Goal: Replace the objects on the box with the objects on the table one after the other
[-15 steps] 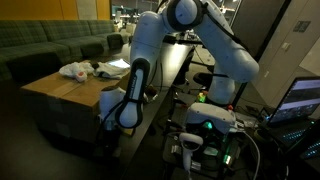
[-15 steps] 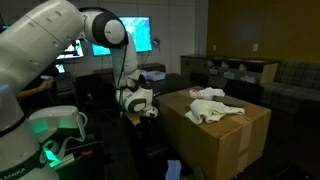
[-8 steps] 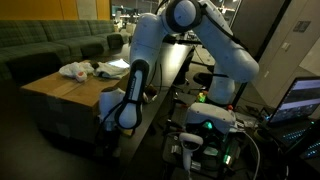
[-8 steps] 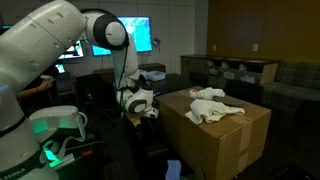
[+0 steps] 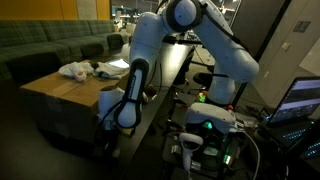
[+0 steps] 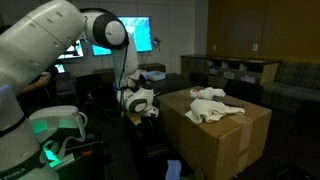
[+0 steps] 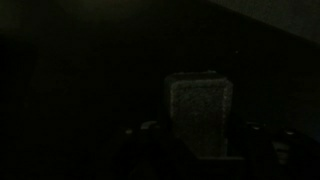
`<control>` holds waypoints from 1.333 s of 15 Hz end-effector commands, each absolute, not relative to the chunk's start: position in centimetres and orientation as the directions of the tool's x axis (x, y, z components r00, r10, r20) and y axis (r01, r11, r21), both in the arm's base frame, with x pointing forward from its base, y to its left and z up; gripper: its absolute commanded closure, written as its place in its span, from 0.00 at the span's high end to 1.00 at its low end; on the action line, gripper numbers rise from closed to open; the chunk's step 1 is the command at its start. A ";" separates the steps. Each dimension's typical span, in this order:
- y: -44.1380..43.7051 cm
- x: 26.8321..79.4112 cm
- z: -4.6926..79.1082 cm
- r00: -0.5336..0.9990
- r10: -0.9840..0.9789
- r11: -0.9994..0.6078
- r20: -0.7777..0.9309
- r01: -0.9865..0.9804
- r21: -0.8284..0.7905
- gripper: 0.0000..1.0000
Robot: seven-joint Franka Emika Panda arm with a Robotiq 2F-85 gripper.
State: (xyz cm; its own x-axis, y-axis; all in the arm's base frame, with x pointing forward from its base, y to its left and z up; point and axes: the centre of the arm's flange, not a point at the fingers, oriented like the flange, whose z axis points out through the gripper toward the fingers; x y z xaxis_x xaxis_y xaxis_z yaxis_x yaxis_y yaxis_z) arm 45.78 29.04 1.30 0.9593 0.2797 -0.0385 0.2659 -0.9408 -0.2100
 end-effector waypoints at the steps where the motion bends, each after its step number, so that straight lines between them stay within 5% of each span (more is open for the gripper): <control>1: 29.0 45.5 2.8 0.955 0.297 -0.934 -0.018 0.287 -0.211 0.31; 20: 28.0 42.6 28.1 0.931 0.353 -0.921 -0.091 0.329 -0.208 0.31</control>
